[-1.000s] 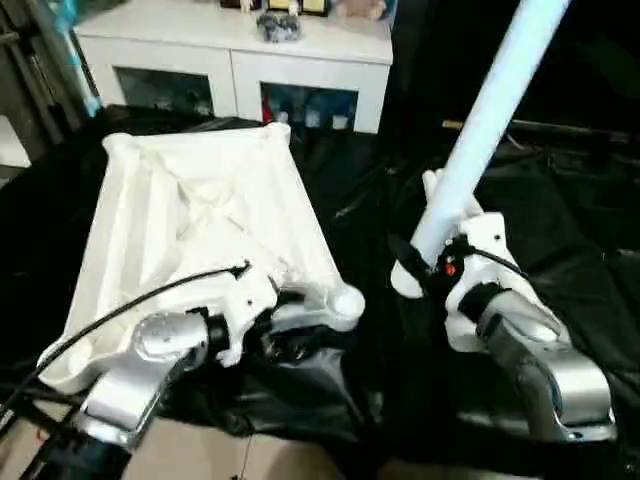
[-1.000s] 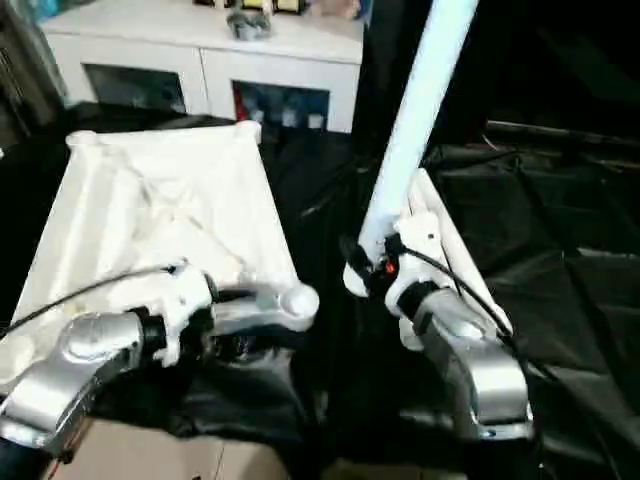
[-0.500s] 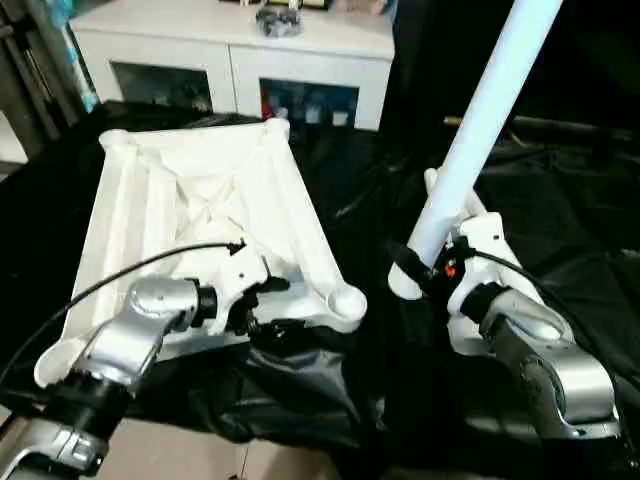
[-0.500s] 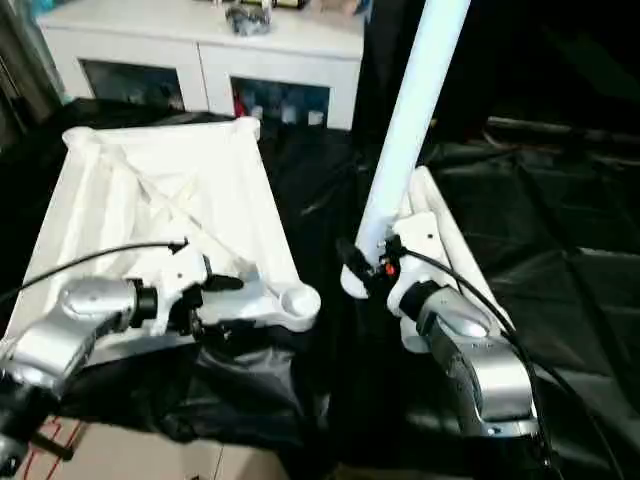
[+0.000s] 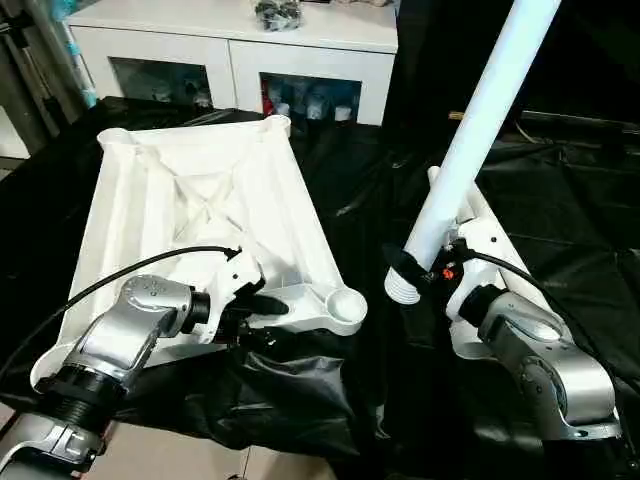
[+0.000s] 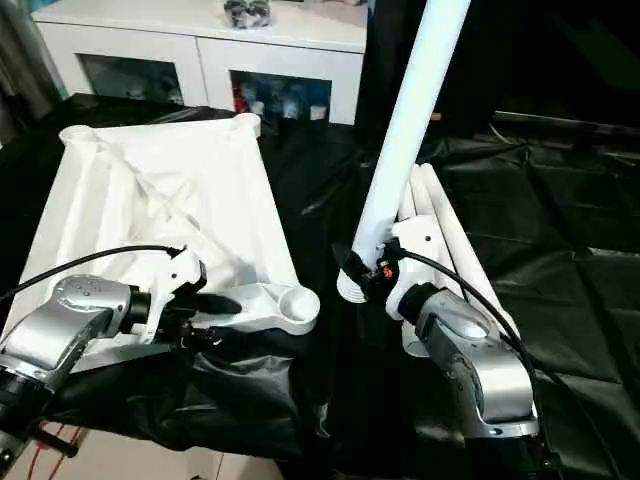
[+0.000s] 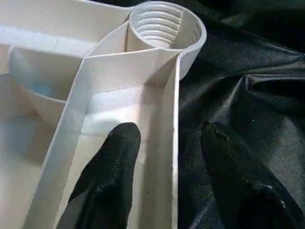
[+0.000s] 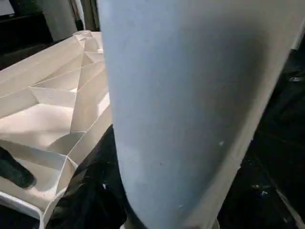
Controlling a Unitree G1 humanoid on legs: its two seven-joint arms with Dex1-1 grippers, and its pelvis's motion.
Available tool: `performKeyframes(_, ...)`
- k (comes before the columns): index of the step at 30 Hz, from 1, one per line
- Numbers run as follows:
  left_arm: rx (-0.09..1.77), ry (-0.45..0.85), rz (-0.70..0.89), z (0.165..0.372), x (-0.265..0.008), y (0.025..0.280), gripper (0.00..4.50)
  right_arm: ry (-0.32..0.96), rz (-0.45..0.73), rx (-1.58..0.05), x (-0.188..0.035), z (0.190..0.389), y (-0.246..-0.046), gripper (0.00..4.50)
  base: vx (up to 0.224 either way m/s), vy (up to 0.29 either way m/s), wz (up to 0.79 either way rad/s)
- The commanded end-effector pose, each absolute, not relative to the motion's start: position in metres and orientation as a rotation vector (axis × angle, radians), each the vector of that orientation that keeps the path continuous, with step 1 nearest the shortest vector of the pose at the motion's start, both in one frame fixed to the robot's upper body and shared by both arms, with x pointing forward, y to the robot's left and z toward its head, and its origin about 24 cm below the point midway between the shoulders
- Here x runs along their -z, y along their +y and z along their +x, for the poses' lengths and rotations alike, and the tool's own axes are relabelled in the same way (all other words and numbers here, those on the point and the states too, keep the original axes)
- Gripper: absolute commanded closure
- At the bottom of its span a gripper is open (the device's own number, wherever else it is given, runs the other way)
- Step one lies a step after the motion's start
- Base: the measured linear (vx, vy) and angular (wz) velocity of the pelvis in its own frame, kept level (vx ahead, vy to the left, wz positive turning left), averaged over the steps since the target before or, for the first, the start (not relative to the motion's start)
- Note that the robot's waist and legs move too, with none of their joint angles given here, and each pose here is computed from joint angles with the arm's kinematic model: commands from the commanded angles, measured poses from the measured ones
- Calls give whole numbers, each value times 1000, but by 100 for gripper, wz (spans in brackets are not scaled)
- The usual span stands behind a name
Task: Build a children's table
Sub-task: Insert table leg to table base
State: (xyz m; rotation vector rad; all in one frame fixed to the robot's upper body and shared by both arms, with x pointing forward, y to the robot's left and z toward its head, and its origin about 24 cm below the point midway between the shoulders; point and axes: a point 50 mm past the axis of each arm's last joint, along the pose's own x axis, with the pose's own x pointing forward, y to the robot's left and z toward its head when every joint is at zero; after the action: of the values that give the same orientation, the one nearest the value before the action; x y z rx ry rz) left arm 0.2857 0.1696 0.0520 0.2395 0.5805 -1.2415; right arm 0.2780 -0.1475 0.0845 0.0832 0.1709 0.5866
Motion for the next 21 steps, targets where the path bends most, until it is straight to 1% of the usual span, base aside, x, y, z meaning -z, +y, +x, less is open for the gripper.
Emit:
performKeyframes(1, 1220, 616, 264, 285, -50, 172, 239, 157, 68, -599, -88, 279, -148, 257, 0, 0, 0)
performKeyframes(3, 1214, 622, 265, 285, -49, 173, 245, 155, 73, -603, -88, 279, -147, 257, 0, 0, 0)
performKeyframes(5, 1210, 626, 264, 285, -49, 173, 278, 155, 75, -605, -88, 279, -147, 257, 0, 0, 0)
performKeyframes(6, 1208, 627, 265, 285, -48, 174, 286, 154, 76, -608, -88, 280, -146, 257, 0, 0, 0)
performKeyframes(8, 1205, 628, 268, 285, -48, 174, 287, 153, 80, -615, -88, 280, -144, 257, 0, 0, 0)
performKeyframes(11, 1202, 631, 269, 285, -47, 174, 327, 151, 90, -625, -89, 281, -143, 257, 0, 0, 0)
performKeyframes(12, 1203, 635, 277, 285, -47, 174, 328, 155, 119, -658, -91, 282, -139, 257, 0, 0, 0)
performKeyframes(14, 1205, 637, 283, 285, -46, 174, 334, 160, 137, -679, -91, 283, -137, 257, 0, 0, 0)
performKeyframes(16, 1211, 640, 287, 284, -46, 172, 363, 166, 157, -710, -93, 286, -134, 257, 0, 0, 0)
performKeyframes(18, 1216, 640, 294, 284, -45, 170, 380, 166, 167, -742, -95, 289, -131, 257, 0, 0, 0)
performKeyframes(19, 1222, 638, 299, 284, -45, 168, 380, 173, 173, -770, -96, 291, -129, 257, 0, 0, 0)
performKeyframes(21, 1226, 632, 301, 284, -45, 164, 406, 184, 175, -801, -96, 294, -127, 257, 0, 0, 0)
